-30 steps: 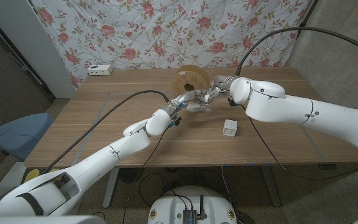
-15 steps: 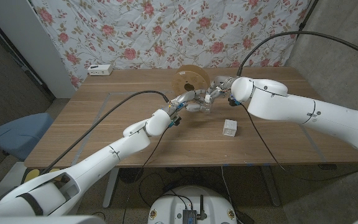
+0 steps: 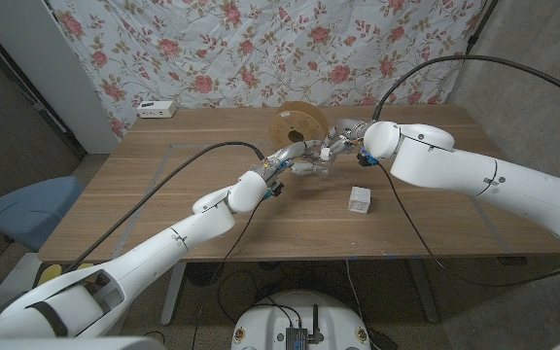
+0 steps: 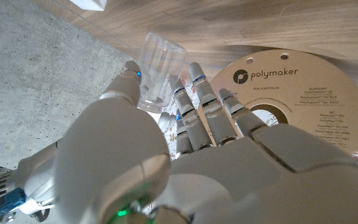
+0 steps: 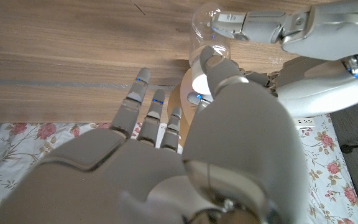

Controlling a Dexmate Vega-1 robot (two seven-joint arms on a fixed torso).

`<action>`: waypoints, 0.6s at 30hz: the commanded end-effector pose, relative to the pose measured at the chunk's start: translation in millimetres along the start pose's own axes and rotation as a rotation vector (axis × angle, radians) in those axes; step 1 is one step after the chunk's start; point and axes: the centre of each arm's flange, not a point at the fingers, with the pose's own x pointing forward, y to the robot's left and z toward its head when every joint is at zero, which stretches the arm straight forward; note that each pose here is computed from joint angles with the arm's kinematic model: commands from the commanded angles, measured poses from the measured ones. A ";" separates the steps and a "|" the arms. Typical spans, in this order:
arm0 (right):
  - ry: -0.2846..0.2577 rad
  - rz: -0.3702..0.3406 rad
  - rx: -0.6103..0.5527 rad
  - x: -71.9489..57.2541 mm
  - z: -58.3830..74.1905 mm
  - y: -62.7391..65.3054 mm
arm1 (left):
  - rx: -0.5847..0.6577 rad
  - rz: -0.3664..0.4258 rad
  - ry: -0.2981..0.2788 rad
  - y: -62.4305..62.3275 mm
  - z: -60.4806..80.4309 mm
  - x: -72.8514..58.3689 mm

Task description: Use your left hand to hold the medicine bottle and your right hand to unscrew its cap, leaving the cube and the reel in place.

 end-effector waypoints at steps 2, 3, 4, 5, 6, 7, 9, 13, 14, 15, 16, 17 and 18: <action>-0.019 0.004 0.033 1.4 -0.7 -1.1 | 0.000 0.001 0.009 0.3 -2.2 1.0; -0.019 0.007 0.034 1.8 -0.5 -1.3 | -0.001 0.001 0.007 0.5 -2.4 1.2; -0.022 0.012 0.035 2.3 -0.3 -1.5 | 0.000 0.001 0.007 0.6 -2.6 1.5; -0.021 0.018 0.035 2.8 -0.1 -1.7 | 0.000 0.001 0.008 0.8 -2.8 1.7; -0.021 0.021 0.035 3.3 0.1 -1.9 | -0.001 0.001 0.005 0.9 -3.0 1.9; -0.023 0.023 0.036 3.6 0.2 -2.0 | -0.001 0.001 0.004 1.1 -3.2 2.1; -0.023 0.027 0.038 4.2 0.5 -2.5 | -0.001 0.003 0.008 1.5 -3.7 2.4; -0.028 0.035 0.038 5.4 0.9 -3.8 | -0.001 0.000 0.002 2.0 -4.7 3.2; -0.029 0.037 0.040 5.8 1.1 -4.2 | -0.002 0.000 0.003 2.1 -5.0 3.4; -0.030 0.040 0.040 6.2 1.1 -4.5 | -0.002 0.003 0.010 2.2 -5.3 3.6; -0.029 0.046 0.040 6.6 1.3 -4.9 | -0.002 0.003 0.012 2.2 -5.5 3.8; -0.028 0.052 0.041 7.3 1.7 -5.4 | -0.003 0.000 0.006 2.4 -5.9 4.1; -0.029 0.056 0.040 7.7 1.9 -5.5 | -0.002 0.000 0.007 2.5 -6.1 4.2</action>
